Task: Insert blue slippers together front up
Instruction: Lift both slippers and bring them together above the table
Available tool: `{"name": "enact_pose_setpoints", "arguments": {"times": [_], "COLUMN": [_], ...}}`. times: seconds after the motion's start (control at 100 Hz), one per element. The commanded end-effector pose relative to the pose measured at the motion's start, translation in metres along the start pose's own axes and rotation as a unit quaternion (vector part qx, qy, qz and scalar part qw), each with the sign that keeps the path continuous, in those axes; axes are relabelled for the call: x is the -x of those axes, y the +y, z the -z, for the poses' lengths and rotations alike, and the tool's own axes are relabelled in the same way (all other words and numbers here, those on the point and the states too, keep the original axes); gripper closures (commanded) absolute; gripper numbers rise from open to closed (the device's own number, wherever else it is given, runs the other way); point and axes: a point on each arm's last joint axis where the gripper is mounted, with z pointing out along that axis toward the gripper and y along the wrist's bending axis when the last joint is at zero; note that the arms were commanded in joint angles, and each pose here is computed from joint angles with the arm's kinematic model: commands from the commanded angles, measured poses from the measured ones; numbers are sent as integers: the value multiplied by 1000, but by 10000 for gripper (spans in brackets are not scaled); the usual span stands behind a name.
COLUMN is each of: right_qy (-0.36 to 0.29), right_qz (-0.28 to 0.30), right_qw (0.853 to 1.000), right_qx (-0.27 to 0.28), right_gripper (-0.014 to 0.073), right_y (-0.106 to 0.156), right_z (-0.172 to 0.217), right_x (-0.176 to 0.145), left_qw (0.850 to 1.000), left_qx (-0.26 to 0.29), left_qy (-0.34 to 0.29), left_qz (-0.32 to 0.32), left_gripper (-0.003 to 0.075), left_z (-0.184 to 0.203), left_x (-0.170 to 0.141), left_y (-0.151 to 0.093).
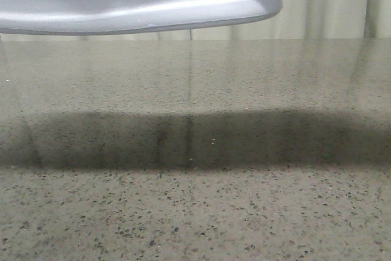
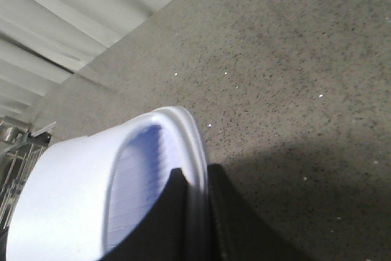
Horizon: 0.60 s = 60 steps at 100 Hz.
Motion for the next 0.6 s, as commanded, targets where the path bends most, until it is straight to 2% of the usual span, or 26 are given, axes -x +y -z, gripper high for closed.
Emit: {"name": "enact_pose_setpoints", "arguments": {"times": [0.0,0.27,0.59], "right_qy": [-19,41,91], "right_qz": [3,-1,-3], "right_qw": [999,996,985], "right_qx": [32,85,148], "right_gripper": [702,702,702], "right_y": [9,10,11], "right_z": [-6,-31,-54], "right_x": [12,9,7], "left_qw": [999,998,992], "left_qx": [-40,-48,-90], "left_qy": [18,39,80], "left_qz": [17,20,48], "left_gripper": [704,704,704], "left_z": [1,1,3], "left_x": [-2,-6,-12], "left_y": [-15,-16,-24]}}
